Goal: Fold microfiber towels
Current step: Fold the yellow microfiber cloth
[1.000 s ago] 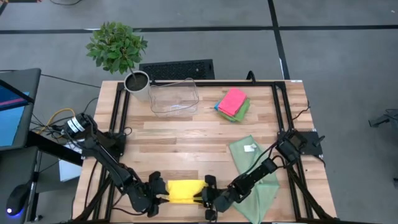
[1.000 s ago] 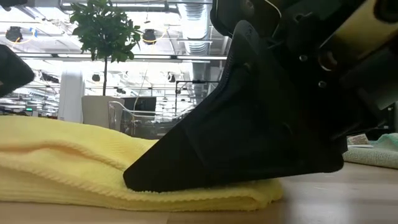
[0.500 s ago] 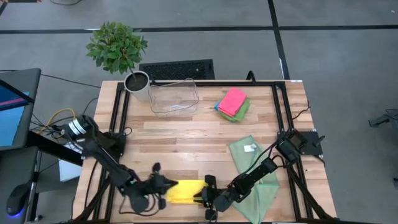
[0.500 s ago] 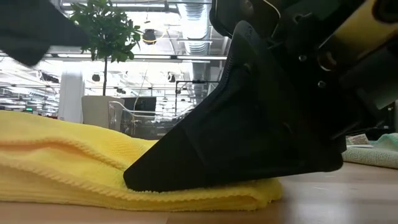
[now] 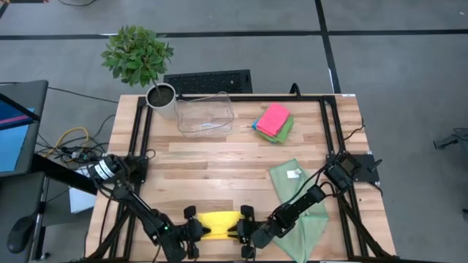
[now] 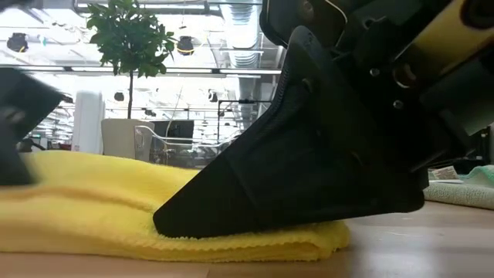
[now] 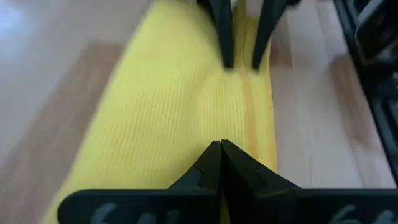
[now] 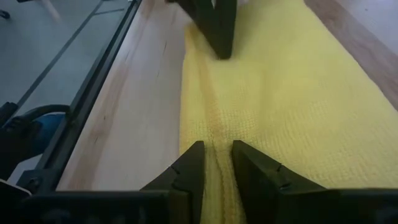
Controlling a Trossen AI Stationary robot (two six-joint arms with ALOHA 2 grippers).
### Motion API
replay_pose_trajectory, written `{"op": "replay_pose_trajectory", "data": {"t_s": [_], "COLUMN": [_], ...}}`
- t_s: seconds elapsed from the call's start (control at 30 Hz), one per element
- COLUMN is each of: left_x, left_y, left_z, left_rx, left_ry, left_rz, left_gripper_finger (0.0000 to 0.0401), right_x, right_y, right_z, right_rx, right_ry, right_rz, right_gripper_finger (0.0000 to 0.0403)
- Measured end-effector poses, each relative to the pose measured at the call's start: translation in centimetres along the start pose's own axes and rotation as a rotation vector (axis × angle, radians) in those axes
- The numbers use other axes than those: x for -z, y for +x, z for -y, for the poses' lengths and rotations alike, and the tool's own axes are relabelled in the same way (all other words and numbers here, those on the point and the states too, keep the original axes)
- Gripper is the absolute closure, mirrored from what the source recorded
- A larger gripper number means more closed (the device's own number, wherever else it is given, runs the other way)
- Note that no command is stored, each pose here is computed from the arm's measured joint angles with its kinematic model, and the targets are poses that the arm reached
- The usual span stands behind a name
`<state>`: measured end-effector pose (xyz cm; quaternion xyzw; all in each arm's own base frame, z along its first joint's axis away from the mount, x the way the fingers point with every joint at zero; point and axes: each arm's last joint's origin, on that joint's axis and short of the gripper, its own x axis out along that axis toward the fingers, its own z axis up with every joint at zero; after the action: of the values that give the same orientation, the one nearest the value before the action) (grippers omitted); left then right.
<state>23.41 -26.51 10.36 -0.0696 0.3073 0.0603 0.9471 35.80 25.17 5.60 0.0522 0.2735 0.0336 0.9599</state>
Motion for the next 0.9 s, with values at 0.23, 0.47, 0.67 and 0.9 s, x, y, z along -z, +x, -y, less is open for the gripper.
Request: {"op": "replay_pose_trajectory", "data": {"t_s": [0.23,0.47,0.67,0.9], "left_x": [1.0,1.0,1.0,-1.1], "left_y": [-1.8,-2.3,-3.1,-5.9], "left_z": [0.0,-0.1,0.2,0.6], "left_rx": [-0.03,-0.028,-0.014,-0.048], "left_ry": [-0.032,-0.031,-0.019,-0.078], "left_rz": [-0.053,-0.087,-0.076,0.16], "left_gripper_finger": [0.0401,0.0401,0.0401,0.0401], "right_x": [0.0,-0.5,-2.7,-5.0], "right_y": [0.0,-0.5,-2.5,-3.5], "right_z": [0.0,-0.4,-0.4,-0.7], "right_rx": [0.0,-0.011,0.027,0.04], "right_ry": [-0.001,-0.005,-0.109,-0.142], "right_rz": [-0.001,-0.001,0.0,0.102], "right_gripper_finger": [0.0292,0.0292,0.0292,0.0292]}}
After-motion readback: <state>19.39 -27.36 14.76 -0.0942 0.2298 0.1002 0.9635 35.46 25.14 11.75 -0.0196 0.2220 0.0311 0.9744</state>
